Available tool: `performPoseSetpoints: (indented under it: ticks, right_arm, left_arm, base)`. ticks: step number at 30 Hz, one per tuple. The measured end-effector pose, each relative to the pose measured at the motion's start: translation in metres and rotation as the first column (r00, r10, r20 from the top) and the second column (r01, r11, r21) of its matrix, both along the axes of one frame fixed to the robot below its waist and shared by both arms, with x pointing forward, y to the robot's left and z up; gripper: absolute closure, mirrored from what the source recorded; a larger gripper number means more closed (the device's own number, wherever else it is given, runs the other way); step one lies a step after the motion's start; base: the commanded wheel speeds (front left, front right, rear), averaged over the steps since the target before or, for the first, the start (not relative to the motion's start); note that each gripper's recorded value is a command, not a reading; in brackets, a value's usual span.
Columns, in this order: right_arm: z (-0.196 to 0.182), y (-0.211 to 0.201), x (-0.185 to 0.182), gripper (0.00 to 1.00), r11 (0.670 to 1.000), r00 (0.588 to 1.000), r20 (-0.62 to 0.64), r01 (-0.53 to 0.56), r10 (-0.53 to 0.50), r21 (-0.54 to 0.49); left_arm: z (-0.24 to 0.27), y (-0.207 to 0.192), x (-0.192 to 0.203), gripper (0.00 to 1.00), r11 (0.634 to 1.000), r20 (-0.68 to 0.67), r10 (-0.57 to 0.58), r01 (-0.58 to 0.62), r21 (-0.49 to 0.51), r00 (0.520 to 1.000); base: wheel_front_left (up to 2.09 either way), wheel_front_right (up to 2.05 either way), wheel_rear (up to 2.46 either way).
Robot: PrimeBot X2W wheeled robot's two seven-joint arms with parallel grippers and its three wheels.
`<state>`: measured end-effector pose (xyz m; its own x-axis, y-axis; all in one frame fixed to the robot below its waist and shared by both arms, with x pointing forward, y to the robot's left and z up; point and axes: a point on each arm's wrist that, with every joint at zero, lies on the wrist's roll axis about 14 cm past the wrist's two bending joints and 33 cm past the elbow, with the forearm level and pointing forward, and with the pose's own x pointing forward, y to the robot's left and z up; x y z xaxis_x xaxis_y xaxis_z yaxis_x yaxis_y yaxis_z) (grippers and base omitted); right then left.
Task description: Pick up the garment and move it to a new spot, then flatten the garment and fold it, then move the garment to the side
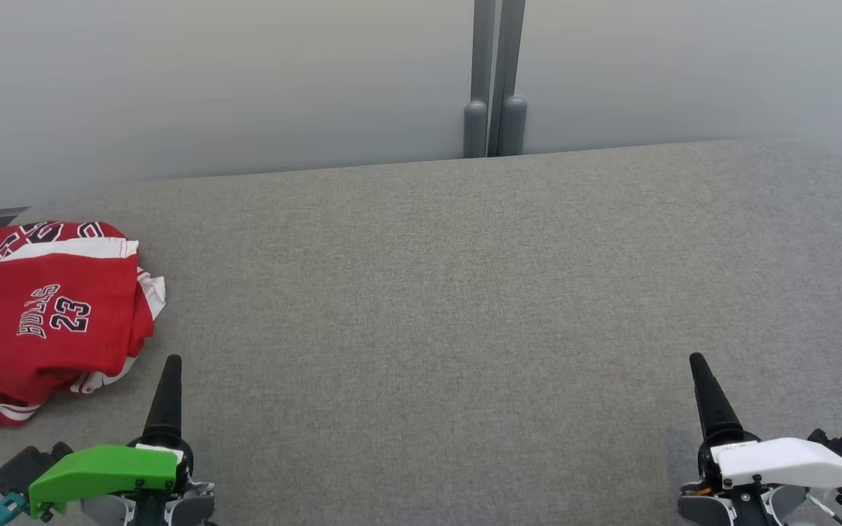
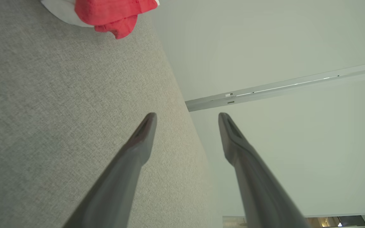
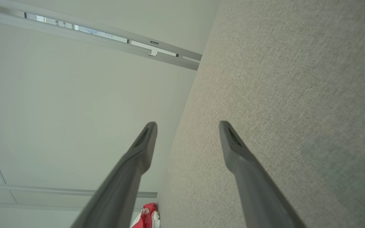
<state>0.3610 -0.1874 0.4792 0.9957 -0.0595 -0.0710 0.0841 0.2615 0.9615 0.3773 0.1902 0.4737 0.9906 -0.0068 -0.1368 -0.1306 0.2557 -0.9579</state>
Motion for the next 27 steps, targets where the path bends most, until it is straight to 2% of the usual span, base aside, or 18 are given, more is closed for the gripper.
performPoseSetpoints:
  ticks: [5,6,10,14,20,27]
  right_arm:
    - [-0.004,0.000,0.000,0.00,0.995,1.000,-0.014,-0.010,0.009,-0.097]
    - [-0.001,0.003,0.002,0.00,0.988,1.000,-0.008,-0.023,0.022,-0.156]
    - [0.001,0.008,0.003,0.00,0.969,0.999,-0.006,-0.051,0.051,-0.240]
    - [0.006,0.013,0.006,0.00,0.935,0.996,-0.005,-0.083,0.087,-0.345]
    - [0.012,0.018,0.007,0.00,0.879,0.992,0.000,-0.109,0.123,-0.465]
    - [0.020,0.020,0.007,0.00,0.804,0.990,0.008,-0.112,0.144,-0.585]
  left_arm:
    - [0.000,-0.004,-0.001,0.00,0.991,-0.011,-0.020,0.021,0.135,1.000]
    - [-0.002,-0.006,-0.003,0.00,0.979,-0.018,-0.029,0.032,0.203,0.999]
    - [-0.001,-0.010,-0.004,0.00,0.956,-0.016,-0.046,0.049,0.290,0.999]
    - [-0.001,-0.012,-0.005,0.00,0.927,-0.018,-0.058,0.061,0.369,0.998]
    - [0.001,-0.015,-0.005,0.00,0.841,-0.030,-0.088,0.091,0.533,0.996]
    - [0.000,-0.019,-0.006,0.00,0.751,-0.039,-0.112,0.110,0.651,0.993]
  base:
    - [0.00,0.00,0.00]
    - [0.00,0.00,0.00]
    - [0.00,0.00,0.00]
    - [0.00,0.00,0.00]
    - [0.00,0.00,0.00]
    - [0.00,0.00,0.00]
